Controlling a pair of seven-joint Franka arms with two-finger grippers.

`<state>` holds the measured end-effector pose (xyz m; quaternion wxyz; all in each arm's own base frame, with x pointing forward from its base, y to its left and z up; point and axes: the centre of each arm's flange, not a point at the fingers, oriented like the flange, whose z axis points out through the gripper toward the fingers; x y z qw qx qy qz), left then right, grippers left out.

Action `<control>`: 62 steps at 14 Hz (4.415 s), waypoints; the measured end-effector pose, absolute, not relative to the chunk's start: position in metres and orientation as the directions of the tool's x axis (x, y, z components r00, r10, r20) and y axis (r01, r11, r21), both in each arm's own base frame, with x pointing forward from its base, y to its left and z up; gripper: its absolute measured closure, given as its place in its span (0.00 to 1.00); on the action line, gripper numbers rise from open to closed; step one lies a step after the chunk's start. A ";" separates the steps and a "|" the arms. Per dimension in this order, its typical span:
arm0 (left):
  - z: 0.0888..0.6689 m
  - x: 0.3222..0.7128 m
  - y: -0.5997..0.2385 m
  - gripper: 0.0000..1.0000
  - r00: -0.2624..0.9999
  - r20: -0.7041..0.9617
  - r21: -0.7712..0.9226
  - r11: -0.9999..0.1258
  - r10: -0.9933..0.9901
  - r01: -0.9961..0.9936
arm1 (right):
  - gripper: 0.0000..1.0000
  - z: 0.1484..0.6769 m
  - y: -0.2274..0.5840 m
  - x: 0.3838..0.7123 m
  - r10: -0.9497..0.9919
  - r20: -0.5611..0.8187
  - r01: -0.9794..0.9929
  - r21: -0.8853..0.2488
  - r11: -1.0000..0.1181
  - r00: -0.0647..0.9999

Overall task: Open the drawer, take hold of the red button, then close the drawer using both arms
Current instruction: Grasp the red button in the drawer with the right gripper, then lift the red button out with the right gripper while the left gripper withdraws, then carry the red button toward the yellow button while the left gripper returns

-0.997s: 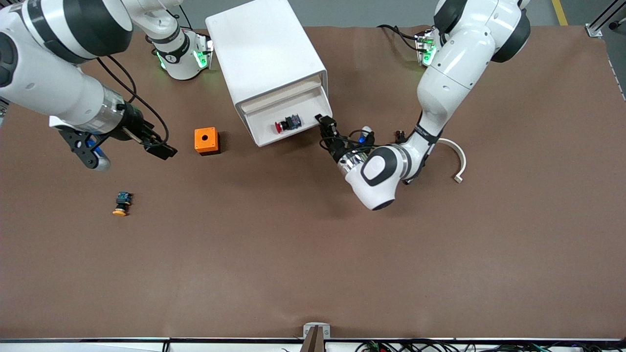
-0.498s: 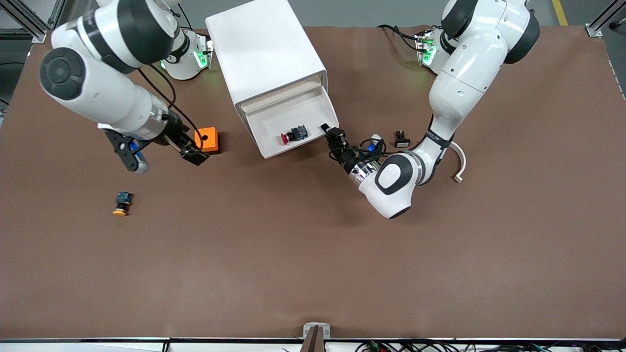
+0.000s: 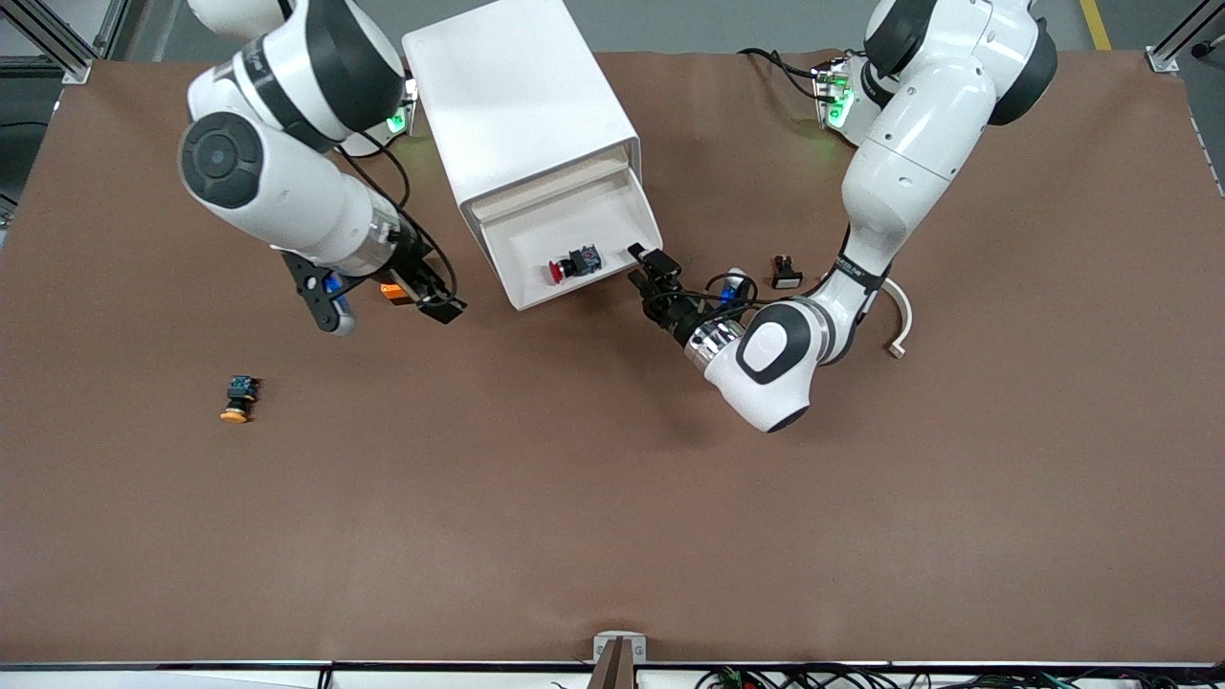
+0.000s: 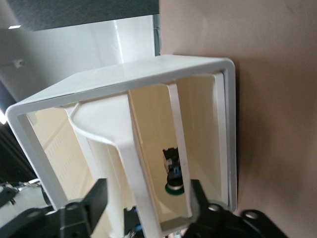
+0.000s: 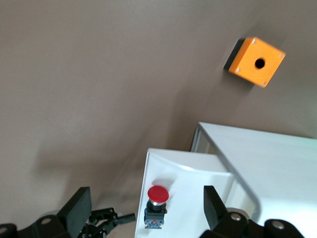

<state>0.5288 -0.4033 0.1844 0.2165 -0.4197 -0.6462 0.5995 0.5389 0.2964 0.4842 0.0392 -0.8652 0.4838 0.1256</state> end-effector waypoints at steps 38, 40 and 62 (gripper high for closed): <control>0.348 0.607 -0.412 0.00 0.880 -0.204 0.015 -0.898 0.429 0.441 | 0.59 0.346 0.441 0.417 -0.838 -0.211 -0.862 -0.044 -0.506 0.503; 0.342 0.598 -0.422 0.00 0.871 -0.206 -0.004 -0.890 0.446 0.455 | 0.59 0.360 0.435 0.430 -0.844 -0.213 -0.867 -0.033 -0.497 0.492; 0.313 0.502 -0.516 0.00 0.921 -0.235 -0.064 -0.950 0.311 0.304 | 0.59 0.411 0.106 0.608 -0.357 -0.249 -0.384 -0.072 -0.920 0.900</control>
